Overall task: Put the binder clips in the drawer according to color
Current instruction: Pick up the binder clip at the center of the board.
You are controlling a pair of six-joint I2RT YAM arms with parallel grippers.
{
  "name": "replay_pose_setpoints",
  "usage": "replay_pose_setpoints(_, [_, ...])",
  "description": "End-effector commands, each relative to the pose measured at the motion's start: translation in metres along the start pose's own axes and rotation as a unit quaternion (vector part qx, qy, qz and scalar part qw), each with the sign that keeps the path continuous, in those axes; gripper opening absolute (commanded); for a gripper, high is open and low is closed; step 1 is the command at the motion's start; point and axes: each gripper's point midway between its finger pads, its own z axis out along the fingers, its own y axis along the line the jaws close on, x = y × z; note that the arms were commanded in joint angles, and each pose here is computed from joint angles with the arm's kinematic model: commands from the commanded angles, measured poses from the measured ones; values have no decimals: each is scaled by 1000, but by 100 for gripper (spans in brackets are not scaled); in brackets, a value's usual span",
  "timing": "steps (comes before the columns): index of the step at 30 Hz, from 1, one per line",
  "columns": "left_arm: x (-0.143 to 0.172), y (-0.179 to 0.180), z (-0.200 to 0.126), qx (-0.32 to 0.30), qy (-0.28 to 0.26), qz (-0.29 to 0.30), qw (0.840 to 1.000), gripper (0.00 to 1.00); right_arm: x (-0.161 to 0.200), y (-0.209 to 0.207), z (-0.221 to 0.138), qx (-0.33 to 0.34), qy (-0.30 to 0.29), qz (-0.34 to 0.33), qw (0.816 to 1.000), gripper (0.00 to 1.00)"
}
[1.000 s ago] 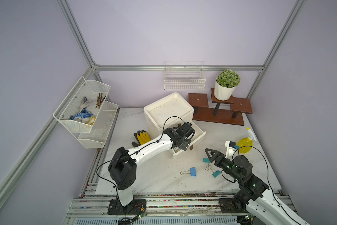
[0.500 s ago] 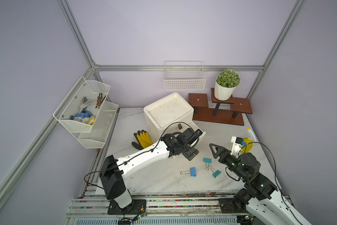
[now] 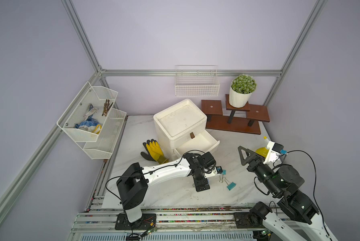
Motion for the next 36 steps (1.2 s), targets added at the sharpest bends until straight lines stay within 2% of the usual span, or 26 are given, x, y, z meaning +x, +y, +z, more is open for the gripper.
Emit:
replay_pose_setpoints(1, [-20, 3, 5, 3, -19, 58, 998, 100, 2, -9, -6, 14, 0, -4, 1000, 78])
replay_pose_setpoints(7, [-29, 0, 28, 30, -9, 49, 998, 100, 6, -13, -7, 17, 3, -2, 1000, 78])
replay_pose_setpoints(11, [-34, 10, 42, 15, 3, 32, 999, 100, 8, -13, -4, 17, 6, -2, 1000, 78])
replay_pose_setpoints(20, [-26, 3, 59, 55, 30, 6, 998, 100, 10, -14, -4, 15, 9, -3, 1000, 77])
replay_pose_setpoints(28, [-18, -3, 69, 78, 51, -5, 996, 85, 11, -16, -5, 18, 9, -1, 1000, 77])
replay_pose_setpoints(36, [-16, -7, 73, 86, 55, -4, 995, 77, 14, -16, -2, 18, 12, 0, 1000, 77])
